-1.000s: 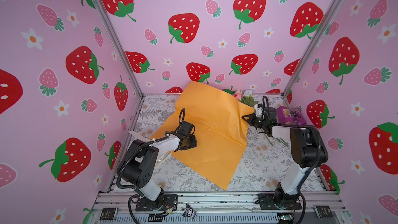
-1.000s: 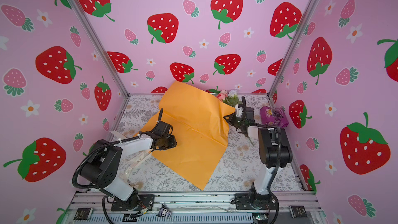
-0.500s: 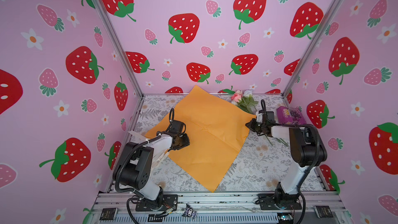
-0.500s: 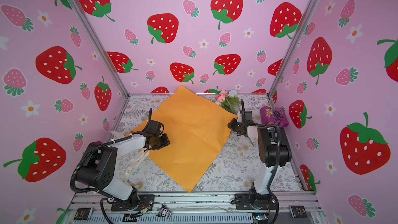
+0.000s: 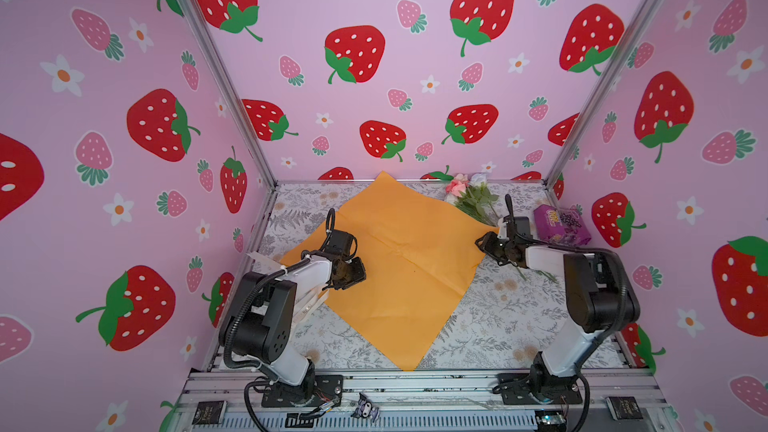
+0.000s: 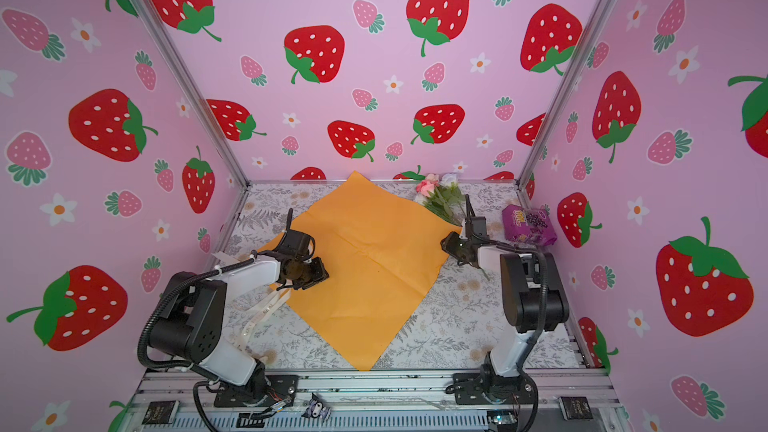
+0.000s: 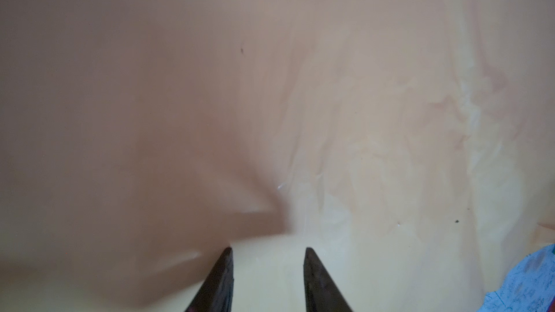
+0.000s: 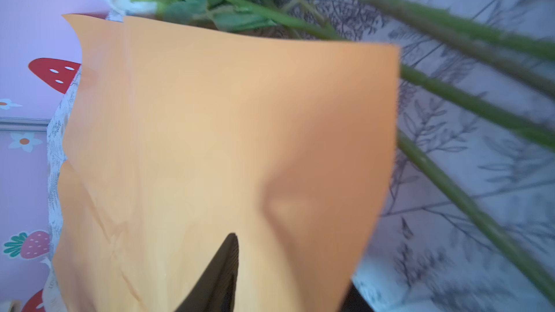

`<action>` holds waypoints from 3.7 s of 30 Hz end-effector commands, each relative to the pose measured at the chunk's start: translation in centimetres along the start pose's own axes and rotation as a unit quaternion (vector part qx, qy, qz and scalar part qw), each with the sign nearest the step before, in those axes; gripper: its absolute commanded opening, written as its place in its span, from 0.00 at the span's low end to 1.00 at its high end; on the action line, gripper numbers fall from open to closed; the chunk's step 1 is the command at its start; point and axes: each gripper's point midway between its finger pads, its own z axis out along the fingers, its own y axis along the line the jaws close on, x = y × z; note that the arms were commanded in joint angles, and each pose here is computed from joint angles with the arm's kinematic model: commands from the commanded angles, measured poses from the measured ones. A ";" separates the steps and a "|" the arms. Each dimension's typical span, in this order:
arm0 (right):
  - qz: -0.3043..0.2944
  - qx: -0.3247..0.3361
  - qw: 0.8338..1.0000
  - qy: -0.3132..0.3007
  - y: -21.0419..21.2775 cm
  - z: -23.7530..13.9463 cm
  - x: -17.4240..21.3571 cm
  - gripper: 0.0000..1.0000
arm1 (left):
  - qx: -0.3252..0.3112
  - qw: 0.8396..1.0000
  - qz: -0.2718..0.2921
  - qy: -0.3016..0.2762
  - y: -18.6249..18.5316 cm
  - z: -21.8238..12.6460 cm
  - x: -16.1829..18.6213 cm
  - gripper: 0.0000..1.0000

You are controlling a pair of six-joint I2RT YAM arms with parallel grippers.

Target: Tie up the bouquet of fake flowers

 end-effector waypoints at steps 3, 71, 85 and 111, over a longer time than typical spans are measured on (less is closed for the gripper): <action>-0.100 -0.082 0.991 -0.016 7.0 -2.3 -0.9 0.44 | -0.027 1.000 -0.009 0.008 1.5 -0.6 0.0 0.40; -0.351 0.148 0.922 0.070 -4.2 5.6 -9.6 0.33 | 0.118 0.988 0.089 -0.053 -8.1 -8.4 -1.9 0.67; -0.384 0.163 0.907 0.066 -3.8 5.9 -9.8 0.16 | 0.107 0.990 0.084 -0.049 -7.3 -8.1 -1.4 0.67; -0.208 -0.210 0.952 0.078 20.2 -0.2 -3.0 0.02 | 0.025 0.989 0.008 -0.142 -2.1 -11.1 -3.7 0.69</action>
